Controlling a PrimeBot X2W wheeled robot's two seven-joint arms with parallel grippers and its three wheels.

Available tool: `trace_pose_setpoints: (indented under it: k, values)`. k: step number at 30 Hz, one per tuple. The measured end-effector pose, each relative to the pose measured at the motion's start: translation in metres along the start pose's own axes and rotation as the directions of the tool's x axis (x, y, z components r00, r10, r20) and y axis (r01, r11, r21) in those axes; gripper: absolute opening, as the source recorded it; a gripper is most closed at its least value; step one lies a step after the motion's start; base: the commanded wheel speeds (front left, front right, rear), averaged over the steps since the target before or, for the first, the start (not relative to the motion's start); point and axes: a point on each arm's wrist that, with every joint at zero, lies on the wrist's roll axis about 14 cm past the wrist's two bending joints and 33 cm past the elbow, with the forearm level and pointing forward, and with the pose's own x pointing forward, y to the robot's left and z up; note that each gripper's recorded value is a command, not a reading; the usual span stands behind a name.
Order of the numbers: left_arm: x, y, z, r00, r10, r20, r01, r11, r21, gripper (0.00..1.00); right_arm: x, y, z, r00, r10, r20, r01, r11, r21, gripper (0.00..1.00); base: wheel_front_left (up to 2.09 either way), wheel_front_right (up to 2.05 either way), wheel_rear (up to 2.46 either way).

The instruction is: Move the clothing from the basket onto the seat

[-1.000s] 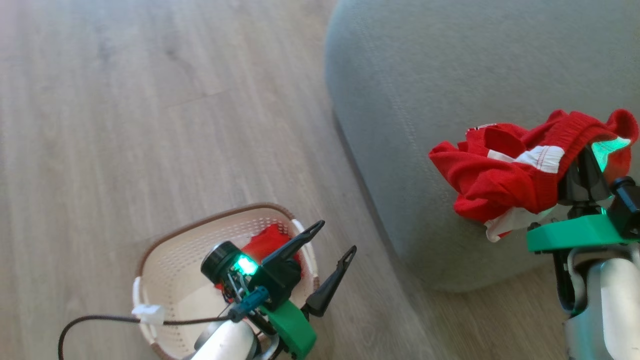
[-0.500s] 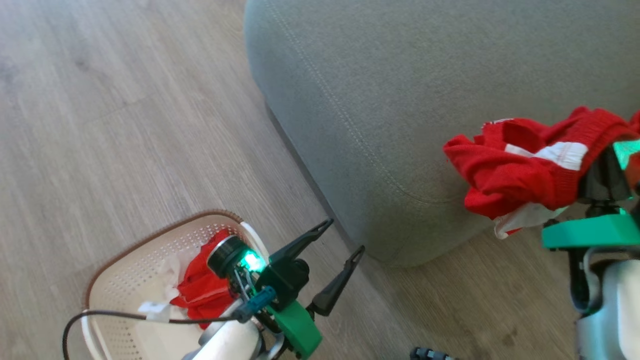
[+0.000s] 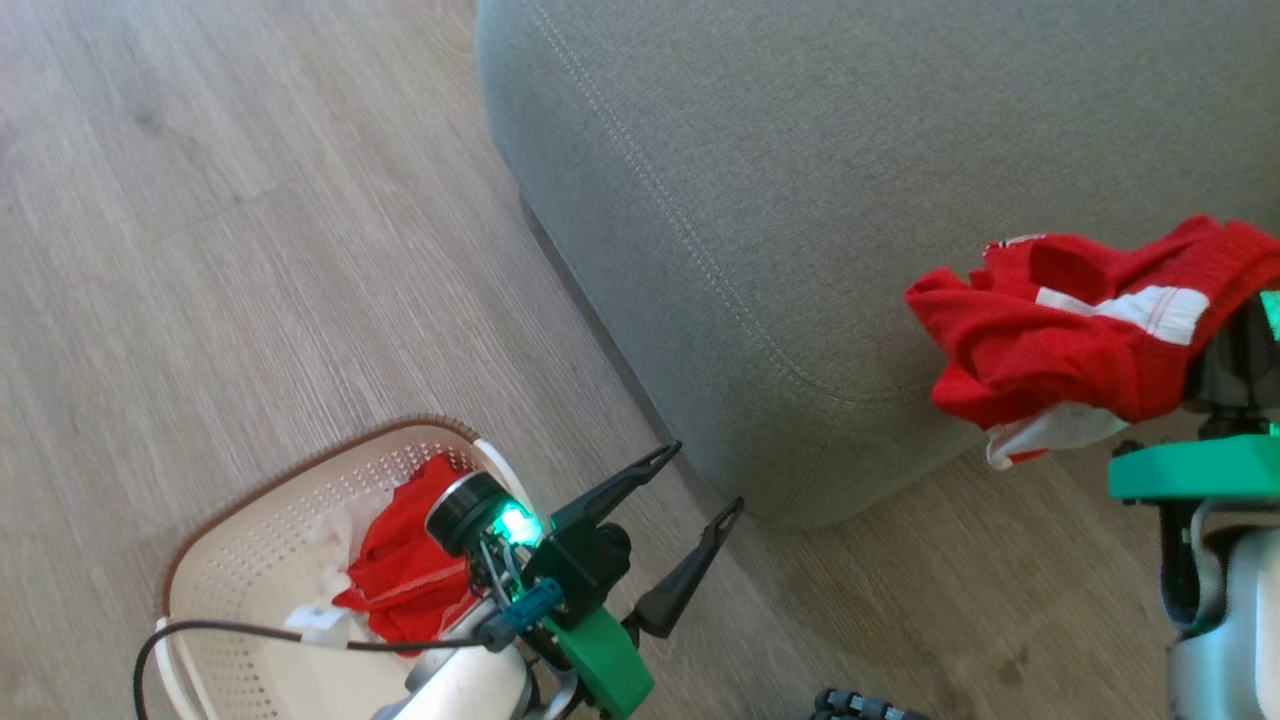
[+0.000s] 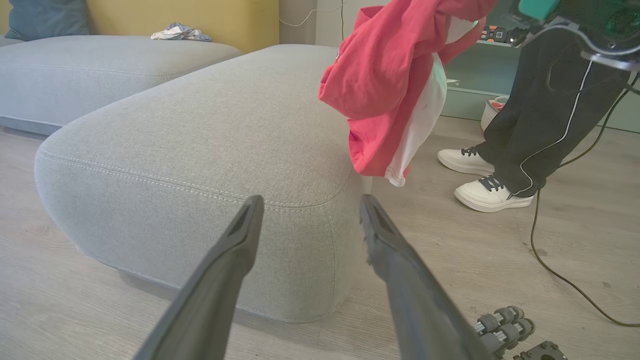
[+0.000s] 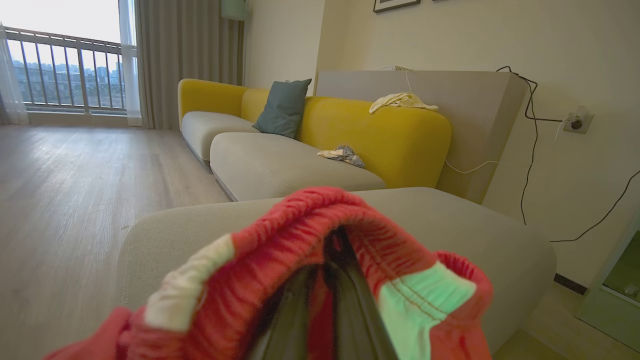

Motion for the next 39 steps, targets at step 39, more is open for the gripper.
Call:
trace_pose_setpoints:
  k: [39]
  values:
    - [-0.036, 0.134, -0.107, 0.987, 0.142, -0.079, -0.149, 0.984, -0.092, 1.00, 0.255, 0.080, -0.076, 0.996, 0.063, -0.059, -0.070, 0.990, -0.121, 0.00, 0.00, 0.00, 0.00]
